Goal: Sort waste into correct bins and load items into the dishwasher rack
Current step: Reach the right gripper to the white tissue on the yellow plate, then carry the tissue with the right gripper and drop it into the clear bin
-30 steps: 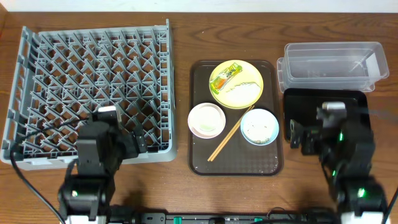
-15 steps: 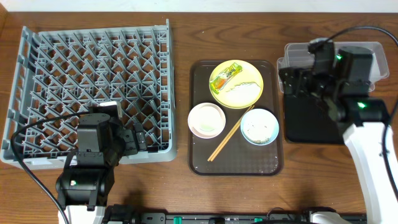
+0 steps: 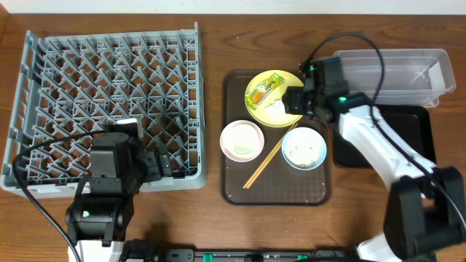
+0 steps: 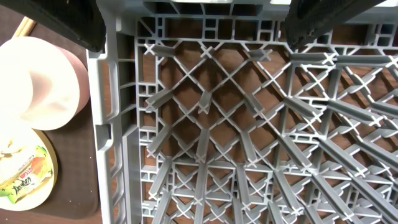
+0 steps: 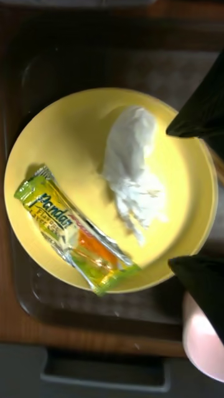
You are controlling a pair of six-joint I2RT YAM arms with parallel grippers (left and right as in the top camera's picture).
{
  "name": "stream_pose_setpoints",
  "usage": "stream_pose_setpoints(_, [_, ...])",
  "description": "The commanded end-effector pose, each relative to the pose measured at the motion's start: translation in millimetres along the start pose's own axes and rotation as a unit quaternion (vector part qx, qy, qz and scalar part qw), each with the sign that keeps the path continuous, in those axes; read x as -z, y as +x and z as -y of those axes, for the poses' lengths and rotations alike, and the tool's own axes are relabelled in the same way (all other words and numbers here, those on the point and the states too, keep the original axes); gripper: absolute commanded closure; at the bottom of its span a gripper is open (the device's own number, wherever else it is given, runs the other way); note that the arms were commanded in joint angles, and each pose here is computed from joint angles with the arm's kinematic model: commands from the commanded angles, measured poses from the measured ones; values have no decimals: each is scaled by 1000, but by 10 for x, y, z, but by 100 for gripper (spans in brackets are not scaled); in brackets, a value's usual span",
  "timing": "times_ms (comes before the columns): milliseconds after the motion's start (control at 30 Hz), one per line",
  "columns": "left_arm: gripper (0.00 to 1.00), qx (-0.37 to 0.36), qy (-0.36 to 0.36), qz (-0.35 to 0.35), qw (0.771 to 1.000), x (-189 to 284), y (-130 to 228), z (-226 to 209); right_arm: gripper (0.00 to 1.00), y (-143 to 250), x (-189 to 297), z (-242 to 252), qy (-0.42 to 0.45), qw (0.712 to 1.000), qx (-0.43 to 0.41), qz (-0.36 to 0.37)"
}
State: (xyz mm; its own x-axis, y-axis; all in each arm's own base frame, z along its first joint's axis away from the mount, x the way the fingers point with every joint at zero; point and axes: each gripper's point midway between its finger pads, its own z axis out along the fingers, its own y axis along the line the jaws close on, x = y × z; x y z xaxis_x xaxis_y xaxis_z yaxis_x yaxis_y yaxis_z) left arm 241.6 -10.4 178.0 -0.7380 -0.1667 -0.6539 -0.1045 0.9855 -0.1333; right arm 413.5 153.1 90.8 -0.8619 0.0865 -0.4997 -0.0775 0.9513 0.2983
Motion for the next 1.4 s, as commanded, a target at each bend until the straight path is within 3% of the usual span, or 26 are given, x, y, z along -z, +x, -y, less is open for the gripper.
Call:
stream_pose_setpoints(0, [7, 1, 7, 9, 1000, 48, -65, 37, 47, 26, -161, 17, 35, 999, -20, 4])
stream_pose_setpoints(267, [7, 1, 7, 8, 1000, 48, -64, 37, 44, 175, -541, 150, 79, 993, -85, 0])
stream_pose_setpoints(433, [7, 1, 8, 8, 1000, 48, -63, 37, 49, 198, -738, 180, 78, 992, -94, 4])
stream_pose_setpoints(700, [7, 1, 8, 8, 1000, 48, -63, 37, 95, 151, -748, 164, 73, 991, -109, 14])
stream_pose_setpoints(833, [7, 1, 8, 8, 1000, 48, -64, 37, 99, -26, -516, 86, 62, 994, -79, 37])
stream_pose_setpoints(1033, [7, 1, 8, 9, 1000, 48, -65, 38, 99, -445, 246, 126, 75, 991, -39, 108])
stream_pose_setpoints(1200, [7, 1, 8, 8, 1000, 48, -64, 37, 99, -815, 830, 515, 137, 969, -64, 193])
stream_pose_setpoints(1367, [7, 1, 8, 8, 1000, 48, -64, 37, 99, -1014, 971, 974, 169, 953, -105, 229])
